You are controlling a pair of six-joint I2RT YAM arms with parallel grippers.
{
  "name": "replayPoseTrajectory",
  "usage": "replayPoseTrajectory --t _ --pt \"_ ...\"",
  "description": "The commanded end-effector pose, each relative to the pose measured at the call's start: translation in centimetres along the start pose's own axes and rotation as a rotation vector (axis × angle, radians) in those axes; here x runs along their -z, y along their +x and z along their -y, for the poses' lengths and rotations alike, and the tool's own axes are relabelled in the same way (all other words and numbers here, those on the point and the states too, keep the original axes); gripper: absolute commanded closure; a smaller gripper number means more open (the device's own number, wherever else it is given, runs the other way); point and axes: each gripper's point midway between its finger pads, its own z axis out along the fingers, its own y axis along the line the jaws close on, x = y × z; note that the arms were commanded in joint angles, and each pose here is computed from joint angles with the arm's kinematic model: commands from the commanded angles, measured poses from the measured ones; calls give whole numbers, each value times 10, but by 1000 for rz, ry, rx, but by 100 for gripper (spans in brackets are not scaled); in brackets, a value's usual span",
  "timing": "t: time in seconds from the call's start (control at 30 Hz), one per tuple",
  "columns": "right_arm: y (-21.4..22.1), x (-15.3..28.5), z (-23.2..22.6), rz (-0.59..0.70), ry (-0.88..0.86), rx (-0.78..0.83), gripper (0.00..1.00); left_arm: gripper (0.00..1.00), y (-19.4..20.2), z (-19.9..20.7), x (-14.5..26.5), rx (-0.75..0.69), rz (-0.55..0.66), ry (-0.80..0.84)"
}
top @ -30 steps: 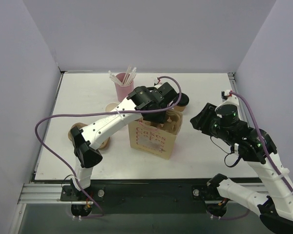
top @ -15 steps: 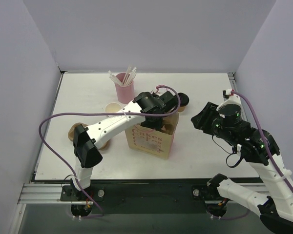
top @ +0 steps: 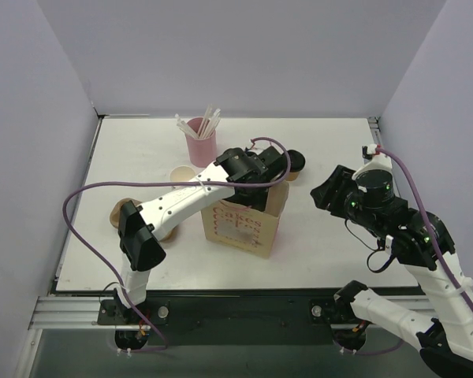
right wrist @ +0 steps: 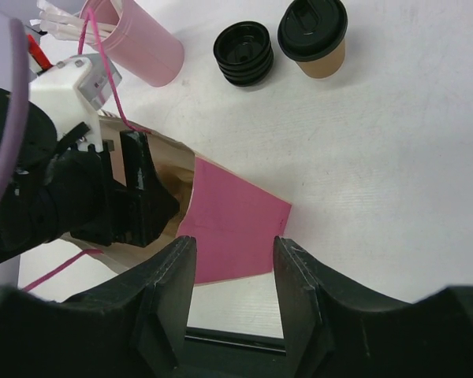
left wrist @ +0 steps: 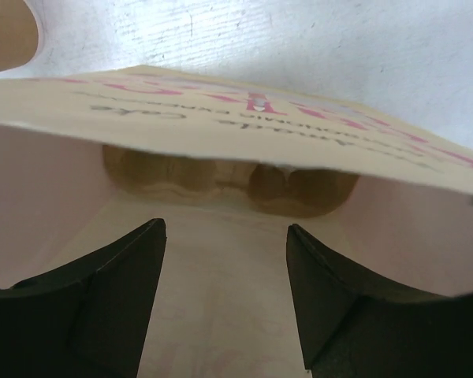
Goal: Pack the takeout coffee
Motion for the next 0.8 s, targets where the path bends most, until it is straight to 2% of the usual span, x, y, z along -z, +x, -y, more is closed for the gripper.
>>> replayPoseTrajectory --t 0.0,0.3,0.43,0.57,0.67,0.7,0.77 --pt "-18 10 -2 67 -10 -4 55 28 -3 -22 40 10 16 -20" --pt "-9 3 -16 1 -46 -57 55 28 -20 -32 94 56 124 94" --pt "1 -9 -26 -61 -50 -106 55 28 -37 -33 116 48 232 170" --pt "5 -23 -36 -105 -43 -122 55 27 -58 -62 138 26 368 143" --pt "11 -37 -42 -137 -26 -132 55 27 -74 -93 136 92 379 127" --pt "14 -40 -44 -148 -27 -134 55 28 -77 -109 124 126 344 121" --pt "16 -49 -46 -163 -14 -122 55 28 -82 -121 122 125 348 149"
